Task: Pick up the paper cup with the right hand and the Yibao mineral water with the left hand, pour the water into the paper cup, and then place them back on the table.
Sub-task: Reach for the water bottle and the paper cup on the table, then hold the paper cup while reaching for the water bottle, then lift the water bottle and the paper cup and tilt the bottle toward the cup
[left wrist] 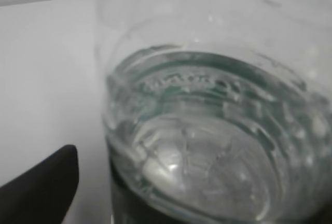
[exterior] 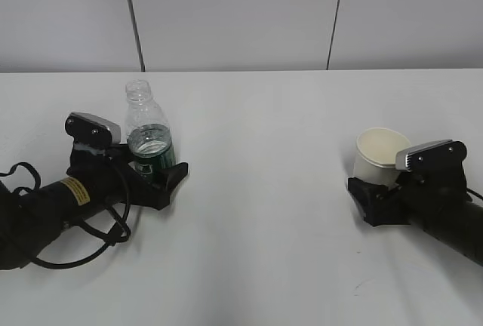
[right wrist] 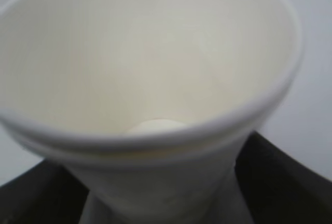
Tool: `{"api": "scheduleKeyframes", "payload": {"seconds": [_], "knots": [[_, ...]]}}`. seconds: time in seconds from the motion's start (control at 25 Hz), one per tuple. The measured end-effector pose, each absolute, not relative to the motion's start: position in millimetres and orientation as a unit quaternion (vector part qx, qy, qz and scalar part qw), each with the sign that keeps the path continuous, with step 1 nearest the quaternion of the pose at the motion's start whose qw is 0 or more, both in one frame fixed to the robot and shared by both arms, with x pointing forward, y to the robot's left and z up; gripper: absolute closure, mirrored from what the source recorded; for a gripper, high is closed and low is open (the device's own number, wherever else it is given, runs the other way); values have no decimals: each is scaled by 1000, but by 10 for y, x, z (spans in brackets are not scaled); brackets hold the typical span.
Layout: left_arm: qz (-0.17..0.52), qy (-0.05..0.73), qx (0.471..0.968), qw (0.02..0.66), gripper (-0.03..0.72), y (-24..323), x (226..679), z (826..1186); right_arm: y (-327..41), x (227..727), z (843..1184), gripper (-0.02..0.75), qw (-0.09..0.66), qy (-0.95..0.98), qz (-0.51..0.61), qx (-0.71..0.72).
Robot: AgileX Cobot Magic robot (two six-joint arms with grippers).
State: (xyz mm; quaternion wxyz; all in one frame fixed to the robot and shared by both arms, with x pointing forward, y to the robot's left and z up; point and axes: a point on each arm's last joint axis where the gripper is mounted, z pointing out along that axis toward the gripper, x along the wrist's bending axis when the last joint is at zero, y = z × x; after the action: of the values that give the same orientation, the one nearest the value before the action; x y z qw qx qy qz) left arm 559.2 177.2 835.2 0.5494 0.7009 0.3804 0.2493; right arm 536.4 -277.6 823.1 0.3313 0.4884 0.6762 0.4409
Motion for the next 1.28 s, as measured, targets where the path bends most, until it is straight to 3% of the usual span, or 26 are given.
{"api": "scheduleKeyframes", "payload": {"seconds": [0.64, 0.8, 1.0, 1.28], "knots": [[246, 385, 698, 551, 95, 1772, 5592, 8352, -2776, 5421, 8253, 115, 338, 673, 446, 484], [245, 386, 698, 551, 105, 1772, 5592, 8352, -2775, 5420, 8253, 156, 338, 674, 446, 483], [245, 385, 698, 552, 162, 1769, 5591, 8352, -2775, 5420, 8253, 207, 337, 674, 446, 483], [244, 385, 699, 552, 248, 1767, 5590, 8352, -2764, 5417, 8253, 211, 334, 677, 448, 478]]}}
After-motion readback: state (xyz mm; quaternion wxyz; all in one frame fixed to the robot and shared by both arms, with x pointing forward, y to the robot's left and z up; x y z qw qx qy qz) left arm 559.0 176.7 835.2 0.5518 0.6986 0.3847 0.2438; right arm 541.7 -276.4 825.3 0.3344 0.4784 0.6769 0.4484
